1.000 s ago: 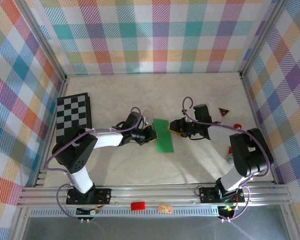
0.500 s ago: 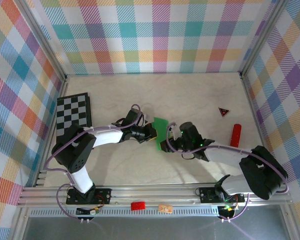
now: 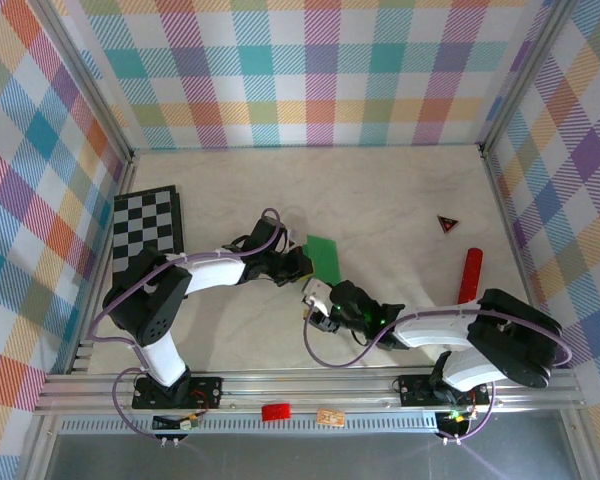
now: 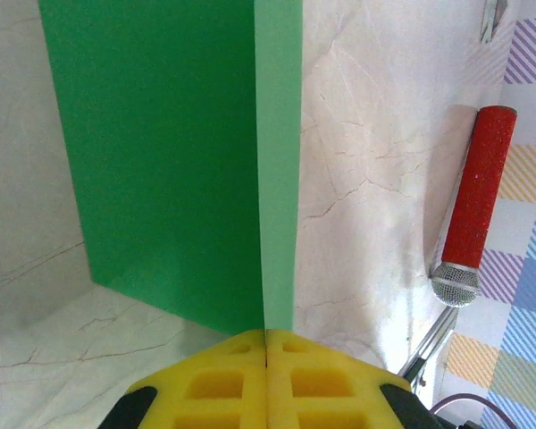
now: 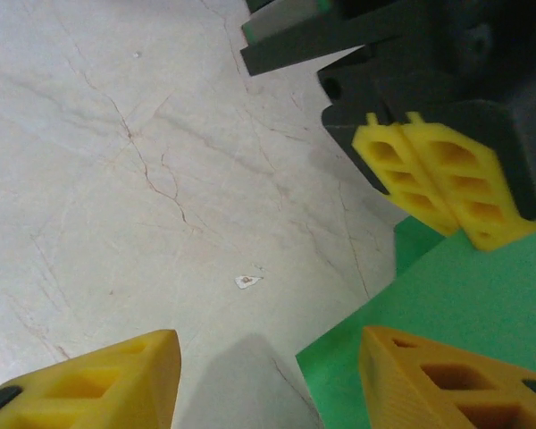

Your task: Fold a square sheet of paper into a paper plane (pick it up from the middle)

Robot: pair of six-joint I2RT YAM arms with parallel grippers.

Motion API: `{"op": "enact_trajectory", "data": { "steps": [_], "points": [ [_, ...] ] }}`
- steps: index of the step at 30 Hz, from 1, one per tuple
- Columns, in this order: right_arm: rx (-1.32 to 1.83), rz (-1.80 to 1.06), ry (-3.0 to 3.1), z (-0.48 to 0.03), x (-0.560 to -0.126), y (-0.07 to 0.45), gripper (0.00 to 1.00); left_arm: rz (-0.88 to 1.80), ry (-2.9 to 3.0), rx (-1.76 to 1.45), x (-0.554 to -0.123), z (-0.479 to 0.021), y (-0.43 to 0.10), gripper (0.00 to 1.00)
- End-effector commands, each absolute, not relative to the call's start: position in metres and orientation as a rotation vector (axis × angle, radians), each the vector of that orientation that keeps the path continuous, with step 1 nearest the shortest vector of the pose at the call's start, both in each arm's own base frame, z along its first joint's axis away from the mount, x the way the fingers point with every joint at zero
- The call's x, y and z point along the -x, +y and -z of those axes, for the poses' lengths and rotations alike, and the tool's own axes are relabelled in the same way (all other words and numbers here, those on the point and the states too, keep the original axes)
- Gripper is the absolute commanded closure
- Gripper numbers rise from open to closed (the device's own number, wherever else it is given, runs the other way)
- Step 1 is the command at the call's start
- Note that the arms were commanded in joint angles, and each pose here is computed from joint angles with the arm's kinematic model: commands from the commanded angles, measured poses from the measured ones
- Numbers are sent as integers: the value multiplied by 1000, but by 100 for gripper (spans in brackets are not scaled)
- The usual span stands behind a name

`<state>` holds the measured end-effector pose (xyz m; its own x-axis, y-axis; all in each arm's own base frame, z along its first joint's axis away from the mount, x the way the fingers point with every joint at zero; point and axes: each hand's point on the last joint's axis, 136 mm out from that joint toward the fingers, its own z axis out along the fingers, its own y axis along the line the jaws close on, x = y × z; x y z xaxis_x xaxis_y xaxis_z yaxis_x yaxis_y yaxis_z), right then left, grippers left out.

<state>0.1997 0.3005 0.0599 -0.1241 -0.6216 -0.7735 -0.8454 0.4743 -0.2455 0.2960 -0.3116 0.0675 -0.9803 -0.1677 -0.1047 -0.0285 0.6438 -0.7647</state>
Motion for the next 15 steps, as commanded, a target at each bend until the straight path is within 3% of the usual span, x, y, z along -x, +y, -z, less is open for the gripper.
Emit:
{"op": "enact_trajectory", "data": {
  "steps": [1,15],
  "points": [
    [1185,-167,1734,-76,-220,300,44,1284,2665,152,-300,-81,-312,92],
    [1198,-5,1724,-56,-227,294,46,1278,2674,151,-300,-78,-312,92]
  ]
}}
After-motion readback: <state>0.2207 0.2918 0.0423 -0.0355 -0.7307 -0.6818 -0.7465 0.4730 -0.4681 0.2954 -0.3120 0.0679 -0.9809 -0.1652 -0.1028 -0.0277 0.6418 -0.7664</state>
